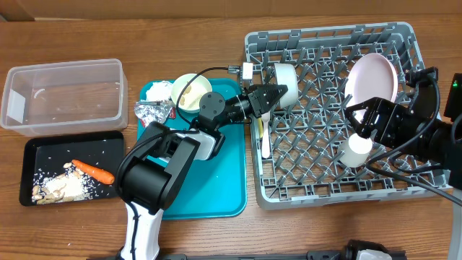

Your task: Sort waste into correct bins and load items into the dishwasher rack

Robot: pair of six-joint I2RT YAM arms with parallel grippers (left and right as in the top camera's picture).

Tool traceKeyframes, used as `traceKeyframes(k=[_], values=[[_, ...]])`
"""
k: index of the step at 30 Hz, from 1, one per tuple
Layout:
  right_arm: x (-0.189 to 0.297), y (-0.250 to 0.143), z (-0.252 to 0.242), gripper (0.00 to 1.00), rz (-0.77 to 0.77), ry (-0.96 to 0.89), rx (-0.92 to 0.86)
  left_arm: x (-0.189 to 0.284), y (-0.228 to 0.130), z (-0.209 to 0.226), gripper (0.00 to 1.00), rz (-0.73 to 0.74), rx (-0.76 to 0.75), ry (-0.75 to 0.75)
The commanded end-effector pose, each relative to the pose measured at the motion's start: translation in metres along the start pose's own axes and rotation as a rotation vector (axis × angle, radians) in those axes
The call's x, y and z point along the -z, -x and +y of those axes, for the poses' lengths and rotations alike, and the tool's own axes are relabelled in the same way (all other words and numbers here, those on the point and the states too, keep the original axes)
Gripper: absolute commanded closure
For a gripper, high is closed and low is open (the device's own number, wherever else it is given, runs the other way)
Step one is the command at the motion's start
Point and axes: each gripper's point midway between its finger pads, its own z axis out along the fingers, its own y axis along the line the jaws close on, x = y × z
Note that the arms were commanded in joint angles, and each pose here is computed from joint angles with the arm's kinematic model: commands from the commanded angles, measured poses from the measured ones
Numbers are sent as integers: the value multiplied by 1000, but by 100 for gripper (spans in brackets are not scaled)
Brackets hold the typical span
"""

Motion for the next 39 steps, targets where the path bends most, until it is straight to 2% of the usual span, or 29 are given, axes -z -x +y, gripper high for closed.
traceKeyframes(k=[1,9,13,14,15,23,28,32,36,39], values=[[2,1,-2,18,-10,-14,1,-2,2,-1,93,9,-30,-16],[2,2,-9,18,-16,-54,-1,12,6,2,82,64,-29,-36],[2,2,-9,18,-17,-54,0,21,10,5,65,87,-6,-41],[2,2,-9,18,-17,-54,0,23,10,6,56,94,-2,-43],[2,2,-9,18,-17,-54,0,24,10,6,0,102,1,-46],[2,-2,-9,18,-3,-57,-7,35,5,17,0,165,133,-16],[2,-3,-10,18,2,-58,-10,40,6,10,0,206,201,-21],[3,-6,-10,18,14,-61,-16,45,12,7,0,224,241,33],[3,-7,-11,18,19,-62,-19,62,11,17,0,254,267,195],[3,-7,-11,18,19,-62,-19,91,11,21,0,254,241,418]])
